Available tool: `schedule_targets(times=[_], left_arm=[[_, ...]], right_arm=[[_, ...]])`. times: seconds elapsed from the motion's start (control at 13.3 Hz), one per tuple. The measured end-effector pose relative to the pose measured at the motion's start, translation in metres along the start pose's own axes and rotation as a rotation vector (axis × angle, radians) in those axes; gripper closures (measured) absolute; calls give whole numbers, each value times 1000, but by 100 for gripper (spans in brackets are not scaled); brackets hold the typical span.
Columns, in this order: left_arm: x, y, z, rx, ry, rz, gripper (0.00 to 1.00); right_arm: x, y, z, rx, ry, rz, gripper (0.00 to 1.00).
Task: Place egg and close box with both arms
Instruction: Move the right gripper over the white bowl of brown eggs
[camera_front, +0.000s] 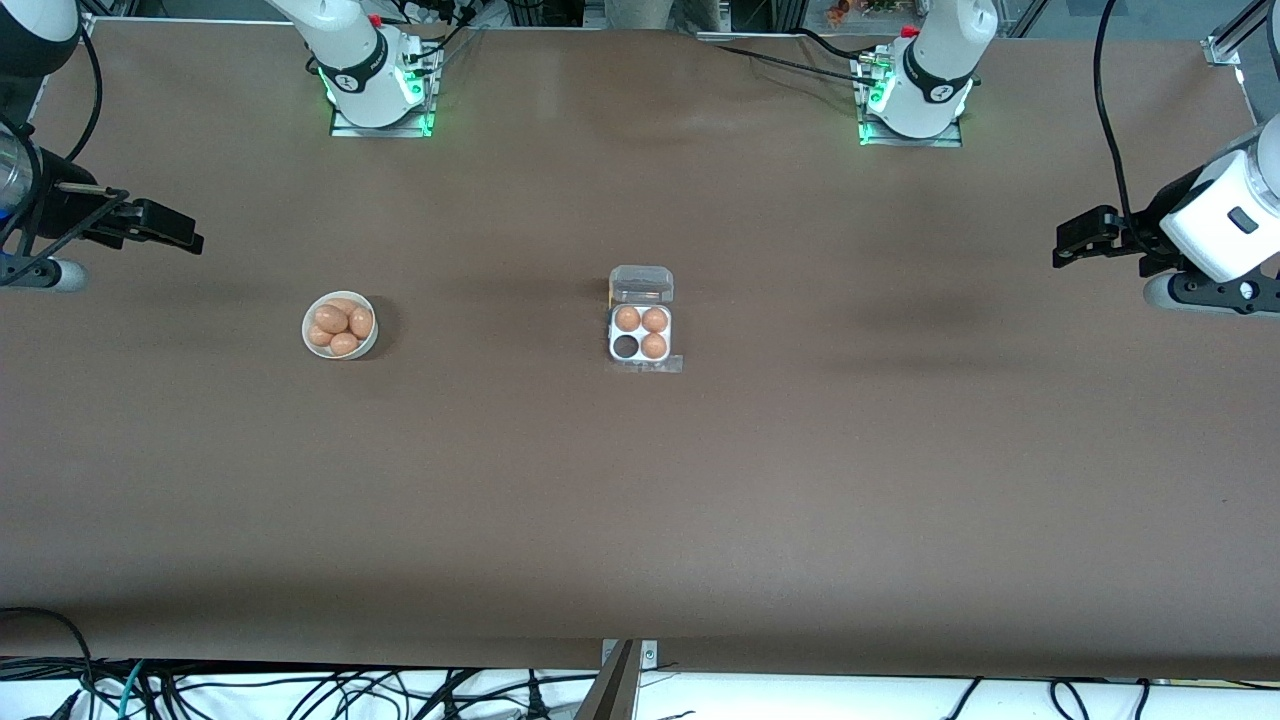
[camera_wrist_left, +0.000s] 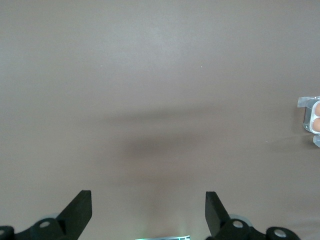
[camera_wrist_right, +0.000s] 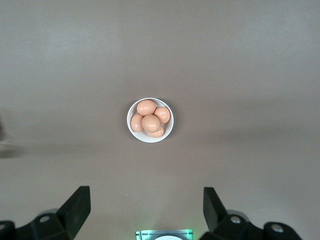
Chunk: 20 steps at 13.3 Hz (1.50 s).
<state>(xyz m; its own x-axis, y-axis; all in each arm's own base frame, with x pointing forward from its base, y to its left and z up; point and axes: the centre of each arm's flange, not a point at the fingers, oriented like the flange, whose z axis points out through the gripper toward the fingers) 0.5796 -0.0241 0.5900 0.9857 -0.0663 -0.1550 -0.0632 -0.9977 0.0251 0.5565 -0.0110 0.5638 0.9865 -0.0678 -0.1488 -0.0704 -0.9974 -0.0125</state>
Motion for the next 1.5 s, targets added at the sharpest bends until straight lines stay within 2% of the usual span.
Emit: schedule_targets(times=[0.6, 0.75, 0.97, 1.12, 1.35, 1.5], left_arm=[[1, -2, 2, 0, -3, -4, 0], [1, -2, 2, 0, -4, -4, 0], [1, -2, 2, 0, -4, -4, 0], [2, -2, 2, 0, -1, -4, 1], [3, -2, 1, 1, 13, -4, 1], [3, -3, 1, 1, 14, -5, 0]], right_arm=[[0, -3, 2, 1, -5, -5, 0], [3, -9, 22, 2, -22, -14, 0], [9, -22, 84, -1, -28, -35, 0], [11, -24, 142, -3, -13, -39, 0], [2, -20, 225, -6, -3, -34, 0], [-2, -19, 259, -8, -2, -31, 0]])
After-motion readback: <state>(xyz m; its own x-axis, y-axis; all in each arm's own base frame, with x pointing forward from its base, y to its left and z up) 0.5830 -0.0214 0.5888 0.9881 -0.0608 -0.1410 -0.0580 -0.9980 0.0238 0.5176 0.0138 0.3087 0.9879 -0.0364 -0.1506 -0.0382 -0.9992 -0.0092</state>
